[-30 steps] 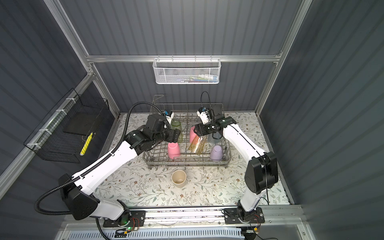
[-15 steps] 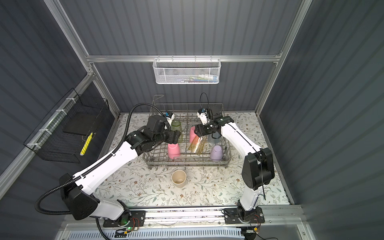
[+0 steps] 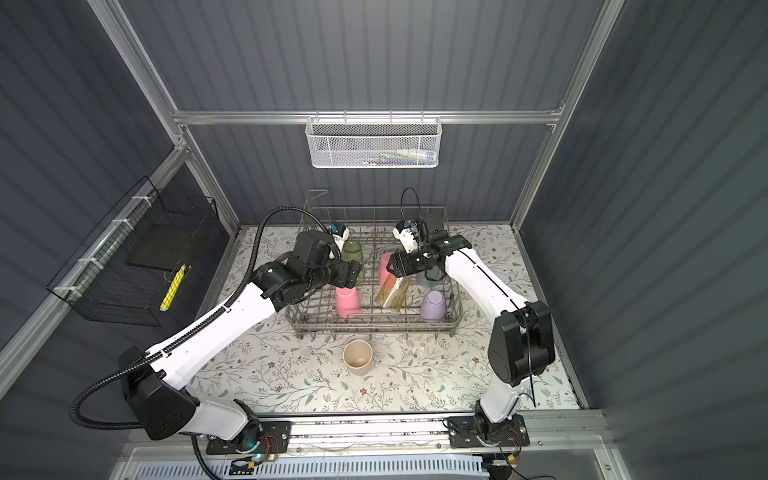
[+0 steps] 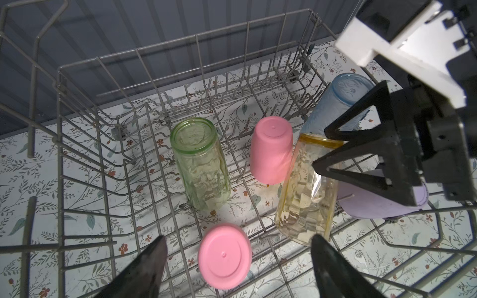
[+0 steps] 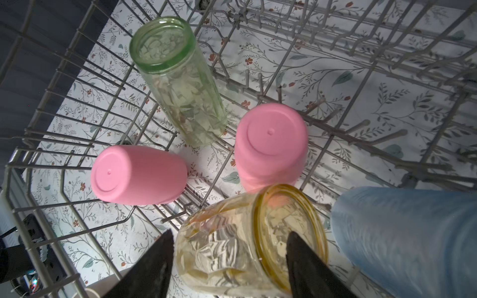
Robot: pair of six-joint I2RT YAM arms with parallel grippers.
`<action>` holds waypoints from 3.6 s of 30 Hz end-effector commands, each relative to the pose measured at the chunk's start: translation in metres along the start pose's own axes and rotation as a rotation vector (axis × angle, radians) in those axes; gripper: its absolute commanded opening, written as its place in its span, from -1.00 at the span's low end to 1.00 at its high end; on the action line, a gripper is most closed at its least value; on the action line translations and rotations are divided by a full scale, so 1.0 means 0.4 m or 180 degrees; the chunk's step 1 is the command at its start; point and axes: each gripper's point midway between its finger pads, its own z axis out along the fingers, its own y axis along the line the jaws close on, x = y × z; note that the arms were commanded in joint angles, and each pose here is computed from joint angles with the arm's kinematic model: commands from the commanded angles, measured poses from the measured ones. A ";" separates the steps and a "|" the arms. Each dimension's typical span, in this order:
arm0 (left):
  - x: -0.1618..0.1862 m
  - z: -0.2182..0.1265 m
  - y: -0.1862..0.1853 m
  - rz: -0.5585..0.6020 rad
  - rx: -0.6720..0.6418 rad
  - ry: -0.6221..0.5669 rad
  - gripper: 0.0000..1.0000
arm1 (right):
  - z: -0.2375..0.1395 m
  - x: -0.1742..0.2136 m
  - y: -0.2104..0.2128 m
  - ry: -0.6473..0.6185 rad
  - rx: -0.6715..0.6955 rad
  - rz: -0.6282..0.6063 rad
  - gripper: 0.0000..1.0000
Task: Load the cups into the dish rack
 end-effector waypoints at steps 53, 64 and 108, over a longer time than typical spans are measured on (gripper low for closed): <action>0.015 -0.019 0.012 -0.0062 -0.0007 -0.0037 0.74 | -0.199 0.015 0.214 -0.0591 -0.0422 -0.0237 0.41; 0.013 -0.094 -0.010 -0.0094 0.0258 -0.0090 0.74 | -0.247 0.049 0.223 -0.0711 -0.0431 -0.0227 0.40; -0.062 -0.182 0.161 -0.0562 -0.0469 -0.0557 0.86 | 0.058 0.518 0.553 0.1195 -0.0563 -0.2055 0.10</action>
